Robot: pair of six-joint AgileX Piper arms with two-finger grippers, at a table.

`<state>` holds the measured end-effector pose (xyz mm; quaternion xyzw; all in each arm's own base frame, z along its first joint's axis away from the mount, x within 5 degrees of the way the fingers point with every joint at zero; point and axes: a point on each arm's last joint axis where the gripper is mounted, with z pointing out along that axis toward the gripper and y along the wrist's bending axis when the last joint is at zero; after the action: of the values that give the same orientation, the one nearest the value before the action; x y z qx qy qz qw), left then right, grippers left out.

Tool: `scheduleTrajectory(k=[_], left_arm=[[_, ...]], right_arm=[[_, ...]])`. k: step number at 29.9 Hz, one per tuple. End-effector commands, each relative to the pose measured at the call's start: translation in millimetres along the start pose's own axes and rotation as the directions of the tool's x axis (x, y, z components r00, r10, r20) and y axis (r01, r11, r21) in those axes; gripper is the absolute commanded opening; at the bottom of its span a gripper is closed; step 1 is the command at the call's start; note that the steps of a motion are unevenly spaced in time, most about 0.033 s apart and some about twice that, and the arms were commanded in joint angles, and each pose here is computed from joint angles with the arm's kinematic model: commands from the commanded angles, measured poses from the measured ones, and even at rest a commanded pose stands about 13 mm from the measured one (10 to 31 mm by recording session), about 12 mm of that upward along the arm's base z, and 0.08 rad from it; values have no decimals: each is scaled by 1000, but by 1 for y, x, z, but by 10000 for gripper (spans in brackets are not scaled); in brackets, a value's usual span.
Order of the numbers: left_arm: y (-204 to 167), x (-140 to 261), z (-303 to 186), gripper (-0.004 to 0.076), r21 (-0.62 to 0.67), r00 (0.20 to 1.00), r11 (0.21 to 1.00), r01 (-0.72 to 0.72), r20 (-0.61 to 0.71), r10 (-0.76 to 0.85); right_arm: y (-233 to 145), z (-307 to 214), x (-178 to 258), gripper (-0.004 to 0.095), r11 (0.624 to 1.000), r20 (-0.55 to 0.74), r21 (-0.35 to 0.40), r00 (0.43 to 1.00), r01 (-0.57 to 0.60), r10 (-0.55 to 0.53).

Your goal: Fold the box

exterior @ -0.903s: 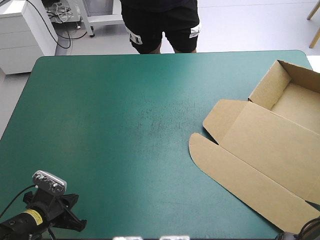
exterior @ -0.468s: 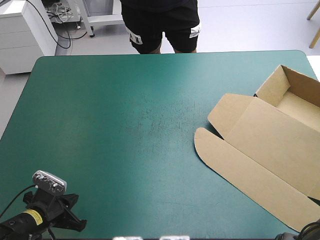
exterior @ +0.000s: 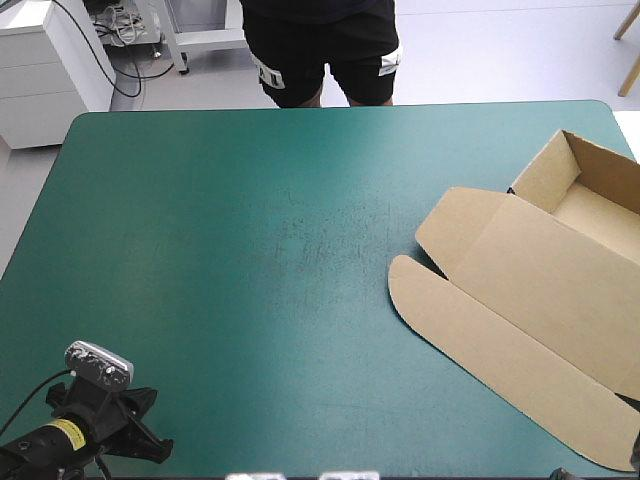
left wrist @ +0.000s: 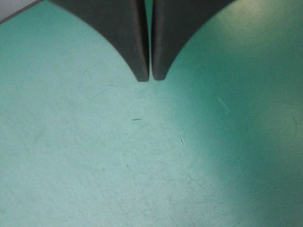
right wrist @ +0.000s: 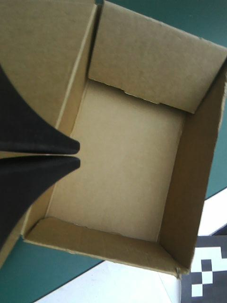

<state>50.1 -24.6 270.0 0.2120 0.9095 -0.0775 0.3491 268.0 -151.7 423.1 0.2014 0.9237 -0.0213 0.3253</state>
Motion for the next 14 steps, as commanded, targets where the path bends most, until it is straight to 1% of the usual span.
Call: scheduleTrajectory(k=[1,7,14], left_arm=[[0,-10,-5,-8,6,998,1000,4,66,-4],[0,-10,-5,-8,6,998,1000,4,66,-4],[-1,-8,-5,-8,12,999,1000,0,49,-1]], right_arm=[[18,-31,17,-10,998,76,-20,995,60,-59],[44,-49,56,-15,980,65,0,978,199,-198],[72,-67,111,-18,941,80,-93,944,326,-319]])
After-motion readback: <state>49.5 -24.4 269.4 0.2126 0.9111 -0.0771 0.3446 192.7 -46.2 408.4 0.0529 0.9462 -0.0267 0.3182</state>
